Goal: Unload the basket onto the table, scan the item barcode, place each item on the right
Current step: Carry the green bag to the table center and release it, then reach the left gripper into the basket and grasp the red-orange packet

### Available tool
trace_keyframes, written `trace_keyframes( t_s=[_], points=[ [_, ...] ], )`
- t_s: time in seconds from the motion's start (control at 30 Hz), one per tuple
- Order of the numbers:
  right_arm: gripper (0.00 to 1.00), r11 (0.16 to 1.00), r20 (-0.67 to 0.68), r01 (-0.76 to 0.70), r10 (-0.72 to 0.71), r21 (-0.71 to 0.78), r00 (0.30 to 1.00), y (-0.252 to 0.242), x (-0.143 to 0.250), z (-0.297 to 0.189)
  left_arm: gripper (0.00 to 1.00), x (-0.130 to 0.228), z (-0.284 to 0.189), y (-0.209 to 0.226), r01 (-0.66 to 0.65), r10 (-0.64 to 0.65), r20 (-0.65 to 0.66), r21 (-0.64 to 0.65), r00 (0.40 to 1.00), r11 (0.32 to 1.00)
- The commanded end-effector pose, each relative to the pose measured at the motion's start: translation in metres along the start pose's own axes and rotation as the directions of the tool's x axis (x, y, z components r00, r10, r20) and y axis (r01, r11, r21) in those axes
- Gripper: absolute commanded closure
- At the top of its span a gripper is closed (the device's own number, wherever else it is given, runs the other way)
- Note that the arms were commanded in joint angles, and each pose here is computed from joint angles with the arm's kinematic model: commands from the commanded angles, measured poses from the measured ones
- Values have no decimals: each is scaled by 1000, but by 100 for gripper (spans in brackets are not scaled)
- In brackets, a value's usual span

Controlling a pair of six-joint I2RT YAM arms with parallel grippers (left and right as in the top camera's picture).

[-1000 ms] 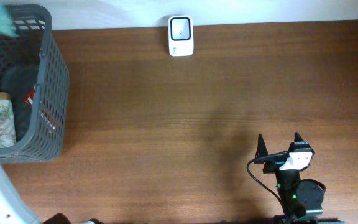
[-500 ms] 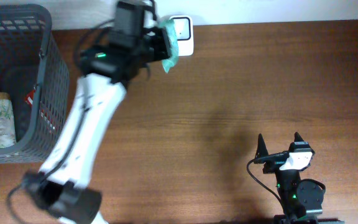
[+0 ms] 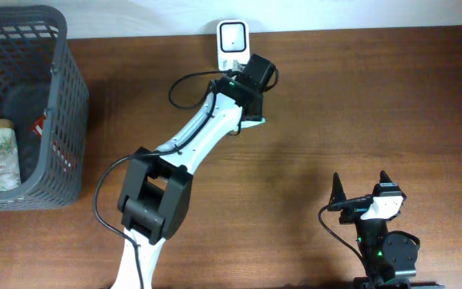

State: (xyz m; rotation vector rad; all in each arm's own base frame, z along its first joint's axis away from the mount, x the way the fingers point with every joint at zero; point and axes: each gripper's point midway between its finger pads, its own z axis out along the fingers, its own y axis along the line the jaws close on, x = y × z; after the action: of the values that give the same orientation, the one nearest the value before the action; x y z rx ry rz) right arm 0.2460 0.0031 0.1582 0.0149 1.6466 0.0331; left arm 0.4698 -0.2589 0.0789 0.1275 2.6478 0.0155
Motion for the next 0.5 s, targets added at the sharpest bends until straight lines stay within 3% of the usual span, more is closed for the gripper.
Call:
trace_keyframes(
  t_s=[0.0,0.07,0.1,0.17,0.27,0.4,0.47],
  points=[
    [1,1000,-4,-12,12,11,1000,-2,3,0,13,-33,-24,2,-90,90,84,-2,992,996],
    [1,1000,-4,-12,12,11,1000,-2,3,0,11,-61,-55,5,-82,79,150,13,986,997],
    [1,1000,-4,-12,12,11,1000,-2,3,0,11,-100,-104,22,-29,19,251,37,968,999],
    [1,1000,-4,-12,12,11,1000,-2,3,0,9,-141,-167,55,44,-65,380,63,923,997],
    [1,1000,-4,-12,12,12,1000,-3,3,0,1,-181,-247,137,184,-192,535,69,822,980],
    [1,1000,-4,-12,12,11,1000,-2,3,0,1,-178,-297,300,452,-317,639,-53,700,891],
    [1,1000,-4,-12,12,11,1000,-2,3,0,1,-154,-298,370,556,-367,627,-130,687,821]
  ],
)
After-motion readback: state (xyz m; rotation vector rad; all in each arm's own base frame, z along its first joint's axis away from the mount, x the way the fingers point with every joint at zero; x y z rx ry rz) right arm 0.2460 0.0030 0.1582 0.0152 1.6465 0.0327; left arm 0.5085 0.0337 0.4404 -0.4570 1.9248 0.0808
